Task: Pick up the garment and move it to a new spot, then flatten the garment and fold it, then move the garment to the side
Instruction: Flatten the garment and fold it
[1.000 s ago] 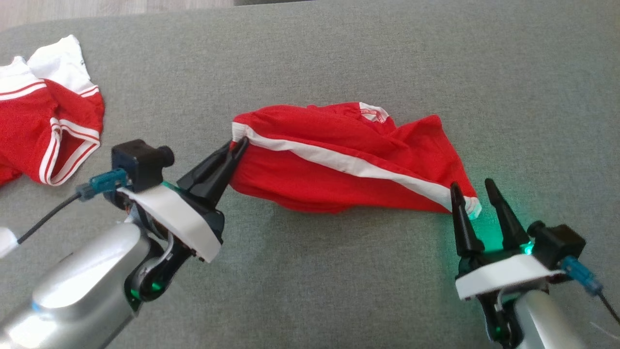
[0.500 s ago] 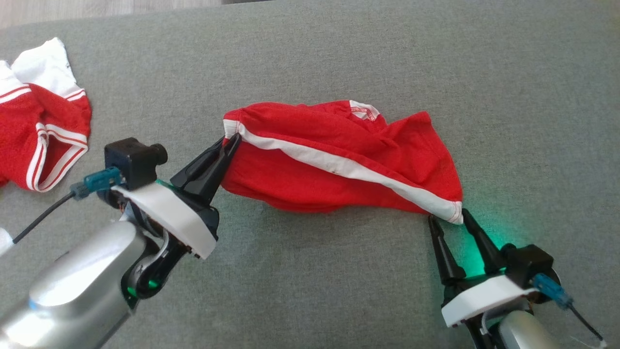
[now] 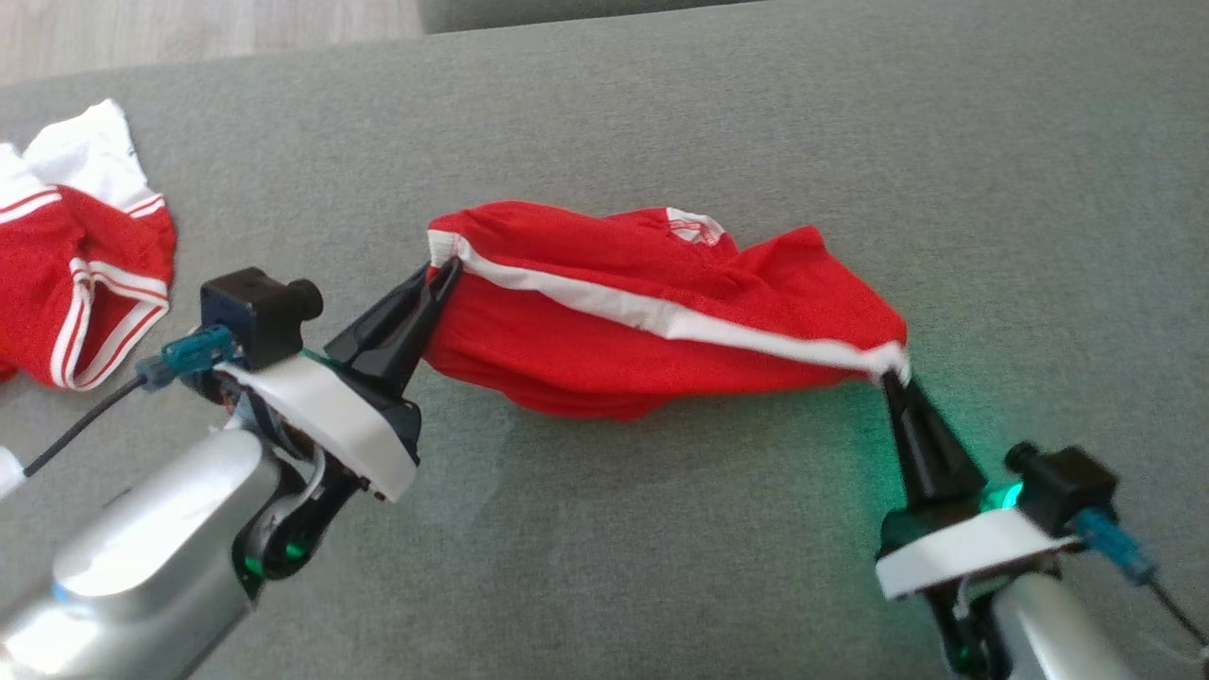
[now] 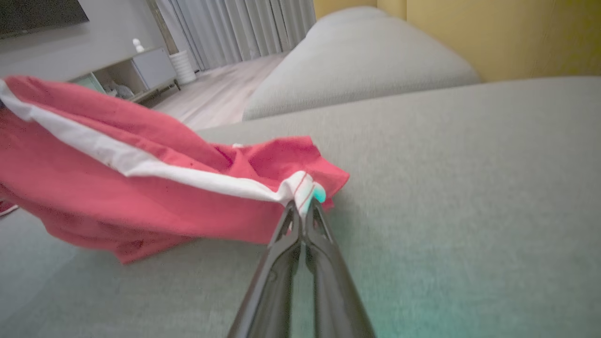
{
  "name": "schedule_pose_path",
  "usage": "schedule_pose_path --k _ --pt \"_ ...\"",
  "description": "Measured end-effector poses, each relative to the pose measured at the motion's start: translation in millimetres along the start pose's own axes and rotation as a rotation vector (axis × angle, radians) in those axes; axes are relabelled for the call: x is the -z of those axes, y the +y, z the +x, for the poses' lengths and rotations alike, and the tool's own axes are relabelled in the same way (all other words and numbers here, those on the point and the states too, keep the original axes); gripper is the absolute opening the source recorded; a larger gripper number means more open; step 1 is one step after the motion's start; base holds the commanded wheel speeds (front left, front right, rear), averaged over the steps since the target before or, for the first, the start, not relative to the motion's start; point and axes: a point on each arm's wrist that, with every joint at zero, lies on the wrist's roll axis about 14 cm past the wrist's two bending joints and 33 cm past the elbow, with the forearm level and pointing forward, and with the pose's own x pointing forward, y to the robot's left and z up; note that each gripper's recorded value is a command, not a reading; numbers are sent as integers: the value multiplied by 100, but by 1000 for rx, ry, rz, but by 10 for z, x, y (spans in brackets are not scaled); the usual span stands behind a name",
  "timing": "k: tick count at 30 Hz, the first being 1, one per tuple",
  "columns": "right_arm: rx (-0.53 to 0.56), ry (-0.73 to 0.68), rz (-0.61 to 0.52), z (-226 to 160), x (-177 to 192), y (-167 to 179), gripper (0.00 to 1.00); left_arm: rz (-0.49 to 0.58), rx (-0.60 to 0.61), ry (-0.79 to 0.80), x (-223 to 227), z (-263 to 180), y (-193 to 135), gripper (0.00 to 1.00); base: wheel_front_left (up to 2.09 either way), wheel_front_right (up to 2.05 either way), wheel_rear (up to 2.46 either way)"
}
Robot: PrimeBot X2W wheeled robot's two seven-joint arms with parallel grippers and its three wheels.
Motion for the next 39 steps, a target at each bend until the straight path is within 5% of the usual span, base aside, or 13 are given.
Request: schedule_pose_path --k 8,13,22,28,33,39 --pt "17 -255 -61 158 -872 -108 0 110 33 -25 -276 170 -25 0 0 0 0" --pt "7 -400 -161 428 -1498 -263 0 305 37 -73 -741 438 111 0 0 0 0" --pt "109 -684 -424 873 -3051 -927 0 558 76 -358 -1978 1157 10 0 0 0 0" --pt "152 -841 -540 816 -3734 -1022 0 582 120 -604 -2506 1381 -151 0 0 0 0" --pt "164 -855 -571 684 -3731 -1056 0 515 154 -596 -2292 1436 -157 0 0 0 0" --pt "155 -597 -438 626 -2570 -1174 0 314 161 -352 -923 1311 -47 0 0 0 0"
